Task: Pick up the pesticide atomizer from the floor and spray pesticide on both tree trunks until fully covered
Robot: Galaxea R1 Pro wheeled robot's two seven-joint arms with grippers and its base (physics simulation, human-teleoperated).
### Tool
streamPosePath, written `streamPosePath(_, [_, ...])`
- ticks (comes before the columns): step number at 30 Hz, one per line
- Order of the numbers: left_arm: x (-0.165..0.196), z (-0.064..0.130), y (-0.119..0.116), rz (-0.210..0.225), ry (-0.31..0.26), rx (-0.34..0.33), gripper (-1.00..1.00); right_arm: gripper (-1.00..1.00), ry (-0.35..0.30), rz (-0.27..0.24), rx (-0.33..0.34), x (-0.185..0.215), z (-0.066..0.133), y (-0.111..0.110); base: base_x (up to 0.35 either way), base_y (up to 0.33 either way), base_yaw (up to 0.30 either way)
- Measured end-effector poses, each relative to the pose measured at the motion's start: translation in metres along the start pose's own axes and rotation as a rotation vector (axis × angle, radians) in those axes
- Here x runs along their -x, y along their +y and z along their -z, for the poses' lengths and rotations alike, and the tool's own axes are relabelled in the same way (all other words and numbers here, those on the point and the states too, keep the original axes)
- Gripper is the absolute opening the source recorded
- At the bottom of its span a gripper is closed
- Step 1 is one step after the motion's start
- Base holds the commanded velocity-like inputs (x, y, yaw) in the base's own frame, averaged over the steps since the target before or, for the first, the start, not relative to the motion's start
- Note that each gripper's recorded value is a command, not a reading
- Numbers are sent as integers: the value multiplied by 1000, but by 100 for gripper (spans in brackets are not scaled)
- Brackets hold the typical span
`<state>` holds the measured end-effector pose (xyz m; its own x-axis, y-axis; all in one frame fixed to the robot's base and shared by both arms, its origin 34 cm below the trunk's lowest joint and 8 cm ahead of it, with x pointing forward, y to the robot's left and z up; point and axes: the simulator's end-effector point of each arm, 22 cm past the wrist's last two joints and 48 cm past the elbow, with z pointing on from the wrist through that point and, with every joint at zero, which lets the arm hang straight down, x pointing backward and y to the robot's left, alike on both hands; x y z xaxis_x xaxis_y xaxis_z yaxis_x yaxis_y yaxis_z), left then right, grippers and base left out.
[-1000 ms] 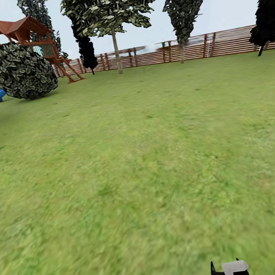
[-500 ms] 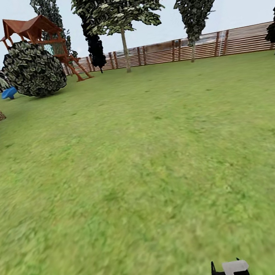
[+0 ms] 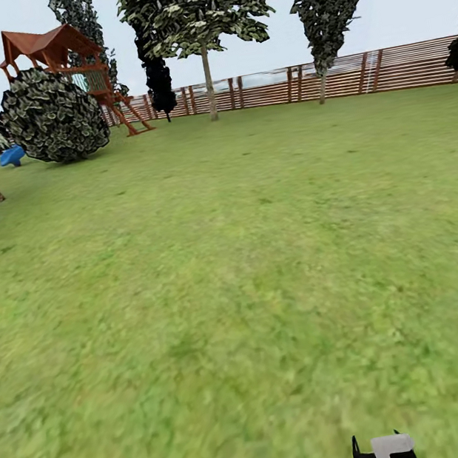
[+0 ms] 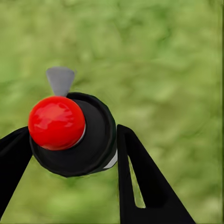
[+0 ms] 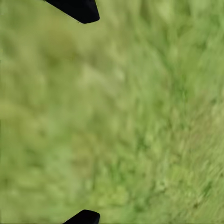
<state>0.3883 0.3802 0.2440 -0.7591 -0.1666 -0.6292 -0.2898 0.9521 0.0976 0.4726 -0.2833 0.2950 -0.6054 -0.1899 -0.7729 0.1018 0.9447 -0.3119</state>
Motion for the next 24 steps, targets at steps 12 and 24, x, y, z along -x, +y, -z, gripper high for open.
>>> streamPosePath(12, [-2, 1, -4, 1, 4, -5, -100, 100, 0, 0, 0, 0, 0, 0, 339, 0, 0])
streamPosePath(24, [-1, 1, -3, 1, 1, -3, -100, 100, 0, 0, 0, 0, 0, 0, 339, 0, 0])
